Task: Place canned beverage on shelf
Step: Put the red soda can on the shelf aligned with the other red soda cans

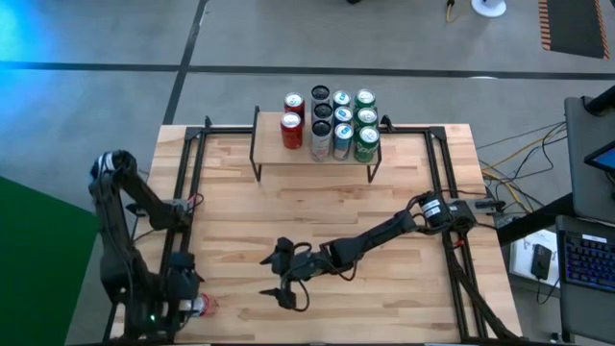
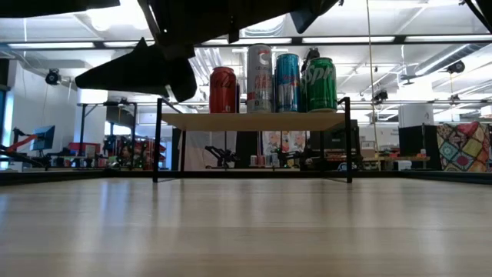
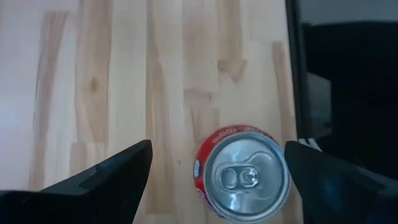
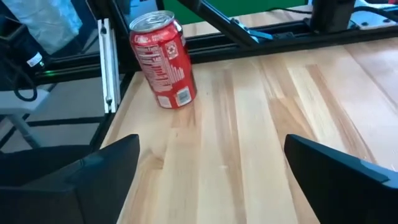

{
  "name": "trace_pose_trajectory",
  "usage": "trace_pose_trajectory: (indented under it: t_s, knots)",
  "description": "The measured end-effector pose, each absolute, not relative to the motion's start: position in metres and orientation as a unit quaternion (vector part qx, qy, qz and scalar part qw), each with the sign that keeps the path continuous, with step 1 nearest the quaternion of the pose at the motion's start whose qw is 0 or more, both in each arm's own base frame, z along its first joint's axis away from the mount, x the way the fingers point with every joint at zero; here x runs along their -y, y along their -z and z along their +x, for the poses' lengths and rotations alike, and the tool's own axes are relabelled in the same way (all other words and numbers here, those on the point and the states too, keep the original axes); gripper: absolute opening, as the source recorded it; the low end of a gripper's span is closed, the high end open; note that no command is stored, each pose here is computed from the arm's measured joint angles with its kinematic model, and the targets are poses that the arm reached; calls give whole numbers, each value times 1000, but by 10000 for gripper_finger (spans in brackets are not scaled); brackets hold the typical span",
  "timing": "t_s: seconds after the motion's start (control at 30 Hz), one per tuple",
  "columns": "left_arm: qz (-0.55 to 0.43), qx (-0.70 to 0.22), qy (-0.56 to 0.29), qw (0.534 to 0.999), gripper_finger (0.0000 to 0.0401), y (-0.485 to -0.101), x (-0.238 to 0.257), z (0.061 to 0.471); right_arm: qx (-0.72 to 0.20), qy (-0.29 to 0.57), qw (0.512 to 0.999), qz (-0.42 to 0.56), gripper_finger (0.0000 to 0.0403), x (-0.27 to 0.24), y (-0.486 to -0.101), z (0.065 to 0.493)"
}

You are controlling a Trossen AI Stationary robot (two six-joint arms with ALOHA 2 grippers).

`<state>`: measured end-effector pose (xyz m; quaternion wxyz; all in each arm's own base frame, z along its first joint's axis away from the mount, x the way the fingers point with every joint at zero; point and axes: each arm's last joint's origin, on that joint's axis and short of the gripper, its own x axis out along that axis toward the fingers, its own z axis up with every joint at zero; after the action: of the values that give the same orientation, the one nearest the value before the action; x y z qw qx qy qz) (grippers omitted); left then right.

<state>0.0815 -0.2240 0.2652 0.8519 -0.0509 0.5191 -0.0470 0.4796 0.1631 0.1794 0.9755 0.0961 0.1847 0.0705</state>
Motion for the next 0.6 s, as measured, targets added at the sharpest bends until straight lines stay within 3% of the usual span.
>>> trace_pose_trajectory:
  t_s: [0.33, 0.6]
  knots:
    - [-37, -539, 46, 840, 354, -257, 253, 76, -183, -69, 975, 103, 393, -163, -180, 480]
    - [-15, -555, -12, 831, 397, -232, 245, 74, -176, -63, 976, 108, 393, -163, -181, 480]
